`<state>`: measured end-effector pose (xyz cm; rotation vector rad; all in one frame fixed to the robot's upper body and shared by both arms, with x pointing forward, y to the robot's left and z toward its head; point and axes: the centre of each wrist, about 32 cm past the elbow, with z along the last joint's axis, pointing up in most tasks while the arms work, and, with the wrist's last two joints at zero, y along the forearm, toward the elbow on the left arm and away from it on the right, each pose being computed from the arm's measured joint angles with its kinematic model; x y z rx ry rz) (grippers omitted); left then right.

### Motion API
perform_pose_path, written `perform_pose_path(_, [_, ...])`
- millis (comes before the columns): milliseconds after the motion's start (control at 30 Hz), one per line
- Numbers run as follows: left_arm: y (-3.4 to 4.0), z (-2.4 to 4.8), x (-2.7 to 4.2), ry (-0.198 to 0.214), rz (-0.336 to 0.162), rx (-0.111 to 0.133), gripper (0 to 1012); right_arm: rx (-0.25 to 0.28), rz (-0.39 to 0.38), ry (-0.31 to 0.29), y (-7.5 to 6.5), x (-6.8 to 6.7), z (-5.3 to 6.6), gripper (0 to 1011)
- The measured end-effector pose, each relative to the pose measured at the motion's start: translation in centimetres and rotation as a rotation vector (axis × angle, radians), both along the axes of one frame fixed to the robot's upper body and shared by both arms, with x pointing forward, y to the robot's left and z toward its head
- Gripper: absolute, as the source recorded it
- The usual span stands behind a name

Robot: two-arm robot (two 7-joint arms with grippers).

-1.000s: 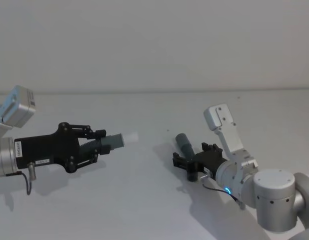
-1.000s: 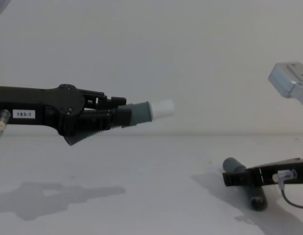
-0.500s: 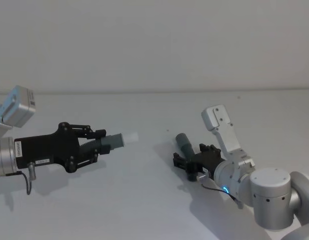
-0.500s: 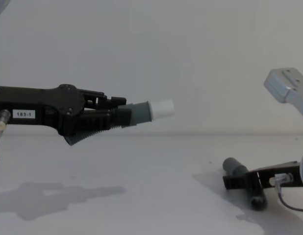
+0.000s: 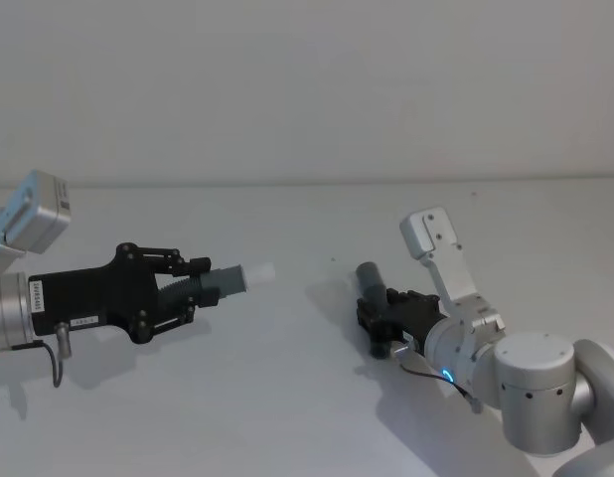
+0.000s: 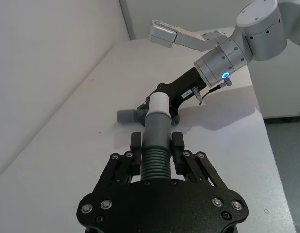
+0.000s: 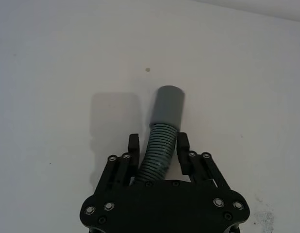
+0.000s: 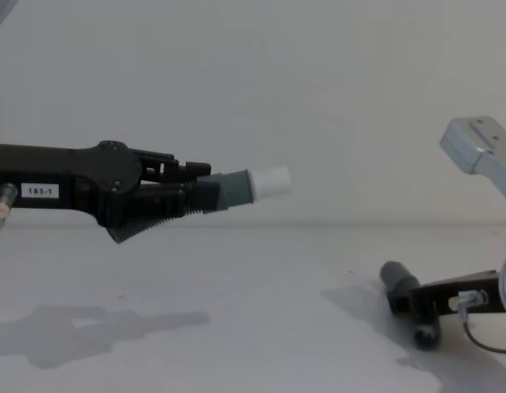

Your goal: Use both hands to pick up one end of the pipe from the table, align the ends, and insert them.

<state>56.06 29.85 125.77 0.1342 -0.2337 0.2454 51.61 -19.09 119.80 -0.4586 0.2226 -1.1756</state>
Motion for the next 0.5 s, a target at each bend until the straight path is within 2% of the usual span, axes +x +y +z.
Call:
perform_pose_path(200, [0.00,0.00,0.00,0.000,0.000,0.000,341,0.000,-0.004,-0.001,-0.07,0.08,0.04,292])
perform_pose_path(367, [0.00,0.00,0.00,0.000,0.000,0.000,341,0.002,0.002,-0.012,-0.22,0.11,0.05,235])
perform_pose_path(500, [0.00,0.00,0.00,0.000,0.000,0.000,341,0.006,0.022,-0.043,-0.53,0.12,0.14,234])
